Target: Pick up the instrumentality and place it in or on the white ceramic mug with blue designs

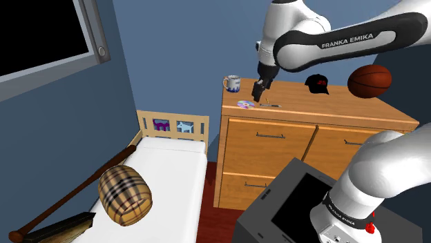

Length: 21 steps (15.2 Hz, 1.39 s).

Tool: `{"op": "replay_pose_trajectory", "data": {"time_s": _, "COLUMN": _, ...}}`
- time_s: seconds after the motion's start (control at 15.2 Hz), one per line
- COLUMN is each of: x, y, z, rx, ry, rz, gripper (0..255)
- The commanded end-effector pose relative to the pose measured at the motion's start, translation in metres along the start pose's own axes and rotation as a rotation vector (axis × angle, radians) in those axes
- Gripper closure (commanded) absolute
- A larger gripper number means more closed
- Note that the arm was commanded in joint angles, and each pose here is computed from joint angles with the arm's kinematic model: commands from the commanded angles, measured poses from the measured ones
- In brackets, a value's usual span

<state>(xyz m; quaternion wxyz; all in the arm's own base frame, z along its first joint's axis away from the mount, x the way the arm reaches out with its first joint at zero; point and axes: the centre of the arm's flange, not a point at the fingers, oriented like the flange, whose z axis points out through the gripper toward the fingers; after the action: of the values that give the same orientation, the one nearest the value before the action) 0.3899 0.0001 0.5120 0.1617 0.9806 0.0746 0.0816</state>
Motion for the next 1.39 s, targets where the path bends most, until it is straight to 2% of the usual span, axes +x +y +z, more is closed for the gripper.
{"op": "replay_pose_trajectory", "data": {"time_s": 0.0, "x": 0.015, "y": -0.007, "z": 0.025, "rx": -0.062, "ry": -0.002, "rz": -0.023, "gripper": 0}}
{"op": "replay_pose_trajectory", "data": {"time_s": 0.59, "x": 0.07, "y": -0.024, "z": 0.136, "rx": -0.338, "ry": -0.027, "rz": -0.111, "gripper": 0}}
{"op": "replay_pose_trajectory", "data": {"time_s": 1.12, "x": 0.117, "y": -0.017, "z": 0.237, "rx": -0.583, "ry": -0.049, "rz": -0.19, "gripper": 0}}
{"op": "replay_pose_trajectory", "data": {"time_s": 1.19, "x": 0.122, "y": -0.015, "z": 0.248, "rx": -0.61, "ry": -0.051, "rz": -0.199, "gripper": 0}}
{"op": "replay_pose_trajectory", "data": {"time_s": 1.32, "x": 0.122, "y": -0.009, "z": 0.256, "rx": -0.61, "ry": -0.051, "rz": -0.199, "gripper": 0}}
